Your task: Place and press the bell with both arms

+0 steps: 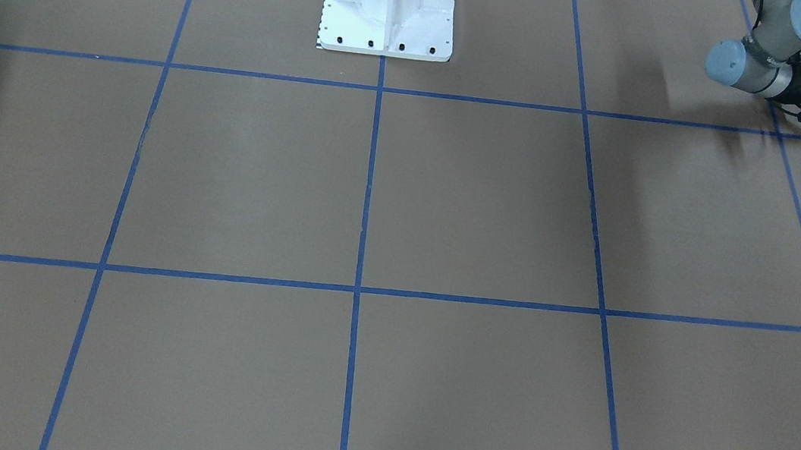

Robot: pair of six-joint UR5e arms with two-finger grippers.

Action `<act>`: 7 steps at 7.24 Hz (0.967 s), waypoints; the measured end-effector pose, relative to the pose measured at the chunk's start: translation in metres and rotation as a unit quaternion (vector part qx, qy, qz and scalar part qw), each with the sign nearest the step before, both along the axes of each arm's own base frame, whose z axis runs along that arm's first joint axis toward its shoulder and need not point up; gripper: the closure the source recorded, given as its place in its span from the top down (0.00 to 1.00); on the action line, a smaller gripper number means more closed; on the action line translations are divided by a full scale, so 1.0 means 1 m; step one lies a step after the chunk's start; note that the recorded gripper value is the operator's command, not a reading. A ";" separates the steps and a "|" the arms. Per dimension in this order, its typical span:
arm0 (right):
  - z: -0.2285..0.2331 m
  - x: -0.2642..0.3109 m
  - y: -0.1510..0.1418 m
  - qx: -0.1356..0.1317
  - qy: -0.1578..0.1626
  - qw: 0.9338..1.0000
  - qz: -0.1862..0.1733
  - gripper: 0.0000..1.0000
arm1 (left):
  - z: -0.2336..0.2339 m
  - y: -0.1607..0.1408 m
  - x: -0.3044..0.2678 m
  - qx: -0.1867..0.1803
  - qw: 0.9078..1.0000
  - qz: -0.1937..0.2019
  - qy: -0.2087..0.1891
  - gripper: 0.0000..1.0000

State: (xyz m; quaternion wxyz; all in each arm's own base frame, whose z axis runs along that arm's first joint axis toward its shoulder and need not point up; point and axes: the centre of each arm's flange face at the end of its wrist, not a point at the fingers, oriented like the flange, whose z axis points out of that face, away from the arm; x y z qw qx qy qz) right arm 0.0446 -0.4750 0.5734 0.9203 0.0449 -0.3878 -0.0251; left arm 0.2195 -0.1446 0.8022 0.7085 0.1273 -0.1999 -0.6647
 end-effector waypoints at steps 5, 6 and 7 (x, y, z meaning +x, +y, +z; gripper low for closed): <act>-0.005 0.000 0.000 0.002 -0.003 1.000 0.000 1.00 | 0.010 0.006 -0.001 0.012 1.000 -0.004 -0.005 0.00; -0.006 0.000 0.000 0.002 -0.003 1.000 0.000 1.00 | 0.010 0.007 -0.002 0.015 1.000 -0.007 -0.004 0.00; -0.006 0.000 0.000 0.002 -0.003 1.000 0.000 1.00 | 0.006 0.008 -0.008 0.011 1.000 0.000 -0.002 0.00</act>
